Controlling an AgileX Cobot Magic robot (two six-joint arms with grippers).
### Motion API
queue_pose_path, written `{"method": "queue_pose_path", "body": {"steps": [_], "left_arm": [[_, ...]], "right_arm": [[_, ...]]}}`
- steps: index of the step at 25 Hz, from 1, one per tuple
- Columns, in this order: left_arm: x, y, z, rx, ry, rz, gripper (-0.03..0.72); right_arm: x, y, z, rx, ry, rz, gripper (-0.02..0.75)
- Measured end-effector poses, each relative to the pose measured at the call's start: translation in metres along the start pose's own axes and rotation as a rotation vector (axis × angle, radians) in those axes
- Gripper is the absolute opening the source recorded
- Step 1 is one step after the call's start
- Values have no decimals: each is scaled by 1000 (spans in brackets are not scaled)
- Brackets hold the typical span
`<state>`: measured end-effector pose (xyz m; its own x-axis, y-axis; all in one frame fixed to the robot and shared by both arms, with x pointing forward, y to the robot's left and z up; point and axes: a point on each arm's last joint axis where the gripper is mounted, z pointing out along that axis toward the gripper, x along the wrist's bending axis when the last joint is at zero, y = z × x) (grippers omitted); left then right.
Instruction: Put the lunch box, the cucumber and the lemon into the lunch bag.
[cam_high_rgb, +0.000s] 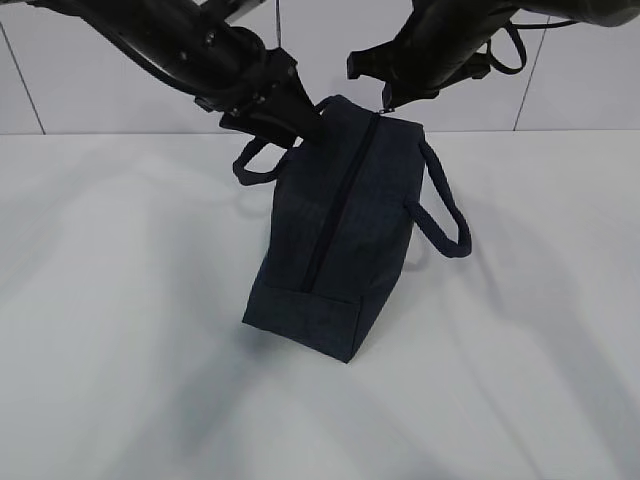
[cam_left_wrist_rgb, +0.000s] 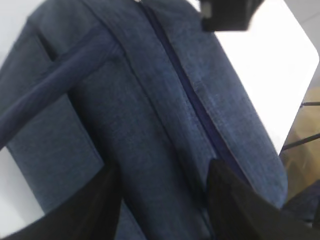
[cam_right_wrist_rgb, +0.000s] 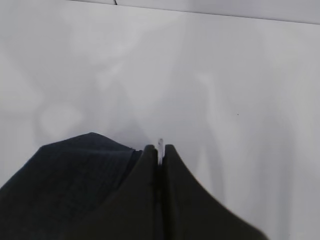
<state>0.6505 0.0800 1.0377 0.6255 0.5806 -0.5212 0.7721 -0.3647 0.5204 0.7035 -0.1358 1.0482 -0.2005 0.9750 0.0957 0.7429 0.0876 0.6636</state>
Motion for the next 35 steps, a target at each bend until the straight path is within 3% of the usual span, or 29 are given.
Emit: {"method": "queue_pose_path", "body": {"steps": [7, 9, 12, 14, 18, 25, 35], "left_arm": [[-2, -2, 24, 50, -34, -1, 352], [-2, -2, 23, 49, -34, 0, 268], [-2, -2, 23, 53, -29, 2, 59], [-2, -4, 24, 70, -31, 4, 6], [-2, -8, 23, 123, -32, 21, -9], [2, -11, 16, 166, 62, 43, -9], [-4, -11, 5, 191, 135, -11, -10]], "right_arm": [[0, 0, 0, 0, 0, 0, 0], [0, 0, 0, 0, 0, 0, 0], [0, 0, 0, 2, 0, 0, 0], [0, 0, 0, 2, 0, 0, 0], [1, 0, 0, 4, 10, 12, 0], [1, -2, 4, 11, 12, 13, 0], [2, 2, 2, -10, 23, 21, 0]]}}
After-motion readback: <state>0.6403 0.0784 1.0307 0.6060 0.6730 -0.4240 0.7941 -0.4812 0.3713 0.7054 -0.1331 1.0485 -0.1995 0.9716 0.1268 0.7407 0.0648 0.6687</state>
